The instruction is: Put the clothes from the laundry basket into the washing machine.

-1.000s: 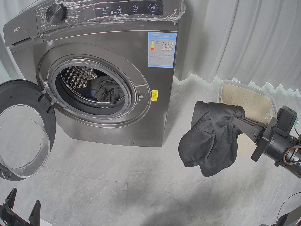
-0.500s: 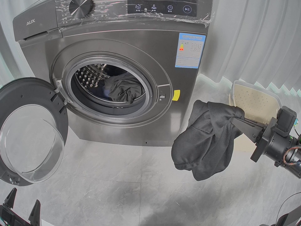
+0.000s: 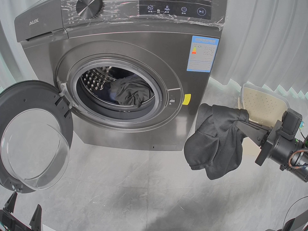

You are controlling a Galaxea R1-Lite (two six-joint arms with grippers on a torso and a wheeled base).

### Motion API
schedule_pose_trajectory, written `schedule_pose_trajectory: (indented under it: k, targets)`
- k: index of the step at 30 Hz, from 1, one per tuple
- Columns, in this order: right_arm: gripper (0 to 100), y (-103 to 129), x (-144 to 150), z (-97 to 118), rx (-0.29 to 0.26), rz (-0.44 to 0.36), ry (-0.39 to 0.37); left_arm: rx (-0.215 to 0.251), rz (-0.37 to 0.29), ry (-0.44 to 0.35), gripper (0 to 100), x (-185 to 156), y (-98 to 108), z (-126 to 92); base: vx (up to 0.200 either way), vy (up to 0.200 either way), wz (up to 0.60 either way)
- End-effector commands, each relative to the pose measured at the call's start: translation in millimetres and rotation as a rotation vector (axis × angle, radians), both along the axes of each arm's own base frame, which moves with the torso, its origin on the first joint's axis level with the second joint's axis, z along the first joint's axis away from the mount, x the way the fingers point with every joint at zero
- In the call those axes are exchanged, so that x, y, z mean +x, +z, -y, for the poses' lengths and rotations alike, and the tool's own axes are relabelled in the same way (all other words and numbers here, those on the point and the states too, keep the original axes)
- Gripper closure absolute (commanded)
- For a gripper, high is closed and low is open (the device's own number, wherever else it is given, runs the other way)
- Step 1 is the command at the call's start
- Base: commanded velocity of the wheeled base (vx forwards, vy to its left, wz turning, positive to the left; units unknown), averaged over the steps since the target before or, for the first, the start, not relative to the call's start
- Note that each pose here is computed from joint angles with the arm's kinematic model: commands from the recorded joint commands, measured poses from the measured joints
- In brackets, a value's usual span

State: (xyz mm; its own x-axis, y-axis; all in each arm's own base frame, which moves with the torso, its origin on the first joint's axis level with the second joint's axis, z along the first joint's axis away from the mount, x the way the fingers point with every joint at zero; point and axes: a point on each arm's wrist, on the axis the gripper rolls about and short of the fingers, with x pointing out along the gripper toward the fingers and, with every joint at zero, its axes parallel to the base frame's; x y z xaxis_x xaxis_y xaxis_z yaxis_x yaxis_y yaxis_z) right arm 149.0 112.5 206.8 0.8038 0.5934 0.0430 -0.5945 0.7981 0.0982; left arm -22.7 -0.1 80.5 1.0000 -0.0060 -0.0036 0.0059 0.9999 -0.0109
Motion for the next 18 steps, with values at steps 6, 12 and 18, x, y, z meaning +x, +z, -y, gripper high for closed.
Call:
schedule_pose_trajectory:
  k: [6, 12, 18]
  targets:
    - [100, -0.5, 0.9, -0.8, -0.003, -0.002, 0.001, 0.003, 0.002, -0.002, 0, -0.2, -4.9, 0.0, 0.000, 0.067, 0.00]
    - [100, -0.5, 0.7, -1.1, -0.002, -0.003, 0.002, 0.002, 0.002, -0.005, 0, -0.2, -4.9, 0.1, -0.033, 0.000, 0.00]
    - [100, 0.0, 0.8, -1.1, -0.002, -0.001, 0.002, 0.003, 0.002, -0.005, 0, -0.2, -4.9, 0.1, -0.167, 0.000, 0.00]
